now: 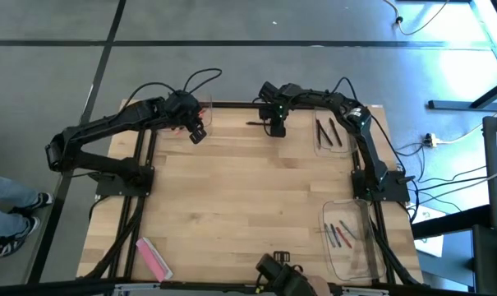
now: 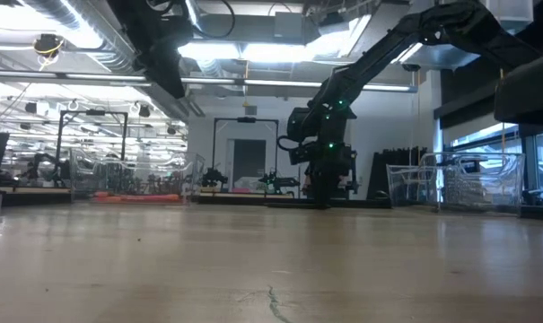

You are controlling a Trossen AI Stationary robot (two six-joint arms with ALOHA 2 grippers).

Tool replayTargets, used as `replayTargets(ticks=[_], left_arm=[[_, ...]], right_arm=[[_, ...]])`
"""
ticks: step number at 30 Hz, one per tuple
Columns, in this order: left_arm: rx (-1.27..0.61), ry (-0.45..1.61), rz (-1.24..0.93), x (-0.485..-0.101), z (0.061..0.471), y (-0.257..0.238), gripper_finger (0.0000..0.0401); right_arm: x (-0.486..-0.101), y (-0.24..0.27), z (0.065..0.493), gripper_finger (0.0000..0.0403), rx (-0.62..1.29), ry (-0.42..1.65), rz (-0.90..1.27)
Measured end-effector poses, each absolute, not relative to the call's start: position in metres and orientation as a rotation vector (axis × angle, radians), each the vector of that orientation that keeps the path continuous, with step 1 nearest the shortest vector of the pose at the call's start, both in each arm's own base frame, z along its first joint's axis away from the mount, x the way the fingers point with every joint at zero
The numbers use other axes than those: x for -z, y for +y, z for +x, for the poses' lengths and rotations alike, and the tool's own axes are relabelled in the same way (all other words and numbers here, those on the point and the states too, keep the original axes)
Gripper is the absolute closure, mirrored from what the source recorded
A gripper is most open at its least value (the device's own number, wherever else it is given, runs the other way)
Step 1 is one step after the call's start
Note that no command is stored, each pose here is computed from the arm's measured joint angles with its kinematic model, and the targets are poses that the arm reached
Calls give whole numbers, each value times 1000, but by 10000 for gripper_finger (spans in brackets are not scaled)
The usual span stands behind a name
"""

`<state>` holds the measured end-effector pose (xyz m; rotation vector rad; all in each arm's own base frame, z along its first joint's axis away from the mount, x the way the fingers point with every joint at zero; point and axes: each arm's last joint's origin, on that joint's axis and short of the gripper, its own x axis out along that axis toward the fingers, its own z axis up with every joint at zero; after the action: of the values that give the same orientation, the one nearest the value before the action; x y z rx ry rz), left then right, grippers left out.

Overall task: Sort crayons/erasers/pens/pencils in bins
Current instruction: Put the black pen into the top right transparent bin

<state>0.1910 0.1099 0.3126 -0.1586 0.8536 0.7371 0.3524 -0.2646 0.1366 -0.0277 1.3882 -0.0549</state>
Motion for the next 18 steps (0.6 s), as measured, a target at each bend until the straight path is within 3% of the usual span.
replayTargets(ticks=[18], left_arm=[[-737, 854, -158, -313, 191, 110, 330]], right_arm=[[-142, -265, 354, 362, 43, 1406, 21]])
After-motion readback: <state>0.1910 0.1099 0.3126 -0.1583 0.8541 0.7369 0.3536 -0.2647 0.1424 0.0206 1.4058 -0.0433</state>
